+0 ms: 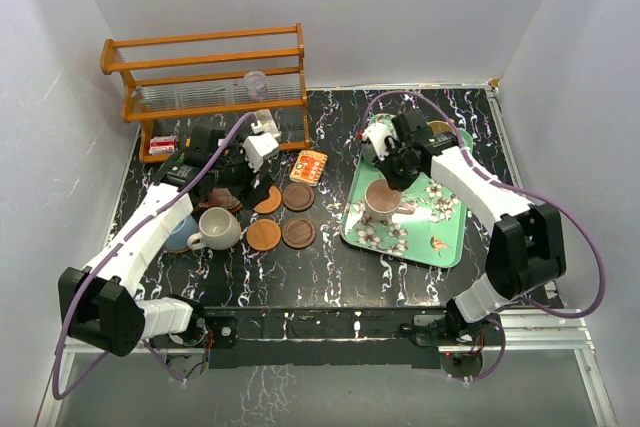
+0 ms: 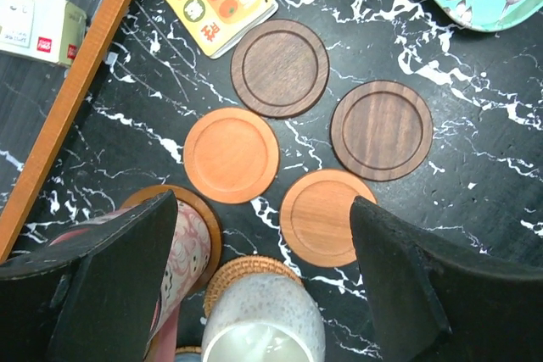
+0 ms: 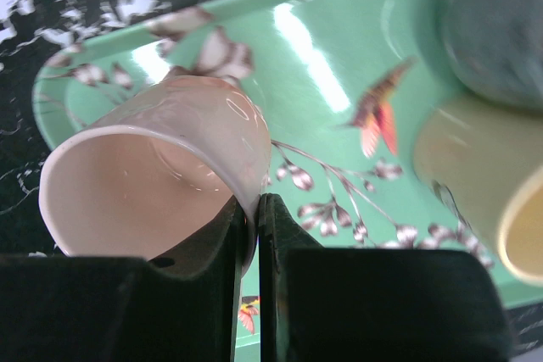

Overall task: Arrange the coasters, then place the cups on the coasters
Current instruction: Pick up the cup from the tray, then place the cup on the coaster.

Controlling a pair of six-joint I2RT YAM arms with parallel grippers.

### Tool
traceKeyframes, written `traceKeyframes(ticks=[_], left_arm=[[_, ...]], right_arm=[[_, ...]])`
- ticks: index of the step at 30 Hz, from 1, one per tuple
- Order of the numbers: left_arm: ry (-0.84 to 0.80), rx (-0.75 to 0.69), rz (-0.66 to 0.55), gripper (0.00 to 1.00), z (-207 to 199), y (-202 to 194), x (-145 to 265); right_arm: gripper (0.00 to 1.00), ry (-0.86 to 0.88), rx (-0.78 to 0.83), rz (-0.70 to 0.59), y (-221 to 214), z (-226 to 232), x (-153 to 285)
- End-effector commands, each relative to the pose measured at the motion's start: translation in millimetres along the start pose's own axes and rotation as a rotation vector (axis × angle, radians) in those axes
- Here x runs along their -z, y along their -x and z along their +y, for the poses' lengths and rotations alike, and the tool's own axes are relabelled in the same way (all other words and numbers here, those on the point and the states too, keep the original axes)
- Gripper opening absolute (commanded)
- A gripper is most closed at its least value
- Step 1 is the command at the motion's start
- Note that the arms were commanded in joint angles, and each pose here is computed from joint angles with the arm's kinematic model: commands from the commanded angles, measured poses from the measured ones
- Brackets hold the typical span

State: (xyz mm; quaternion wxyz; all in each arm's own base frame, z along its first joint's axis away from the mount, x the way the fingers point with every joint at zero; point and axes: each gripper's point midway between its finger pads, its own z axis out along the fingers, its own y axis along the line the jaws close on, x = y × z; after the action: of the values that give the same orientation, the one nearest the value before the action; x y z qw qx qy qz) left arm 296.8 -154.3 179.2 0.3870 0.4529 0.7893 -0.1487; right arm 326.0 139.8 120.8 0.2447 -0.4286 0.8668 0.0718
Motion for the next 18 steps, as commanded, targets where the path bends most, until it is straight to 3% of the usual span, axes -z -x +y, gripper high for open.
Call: traceKeyframes(ticks=[1,11,18], left_arm=[[-0.043,0.034,-0.047,0.81,-11,15,-11],[-0.139,0.245,-0.179,0.78,-23,95,-24],[-0.147,0.451,-0.292,0.74,-9,168,-27]], right_arm=[[0.0,-0.159,-0.183,-0.199,35,-29,29],[0.0,-0.212,-0.315,-0.595,131,-52,100],[0.0,-0.344,-0.482,-0.738,168,-84,125]])
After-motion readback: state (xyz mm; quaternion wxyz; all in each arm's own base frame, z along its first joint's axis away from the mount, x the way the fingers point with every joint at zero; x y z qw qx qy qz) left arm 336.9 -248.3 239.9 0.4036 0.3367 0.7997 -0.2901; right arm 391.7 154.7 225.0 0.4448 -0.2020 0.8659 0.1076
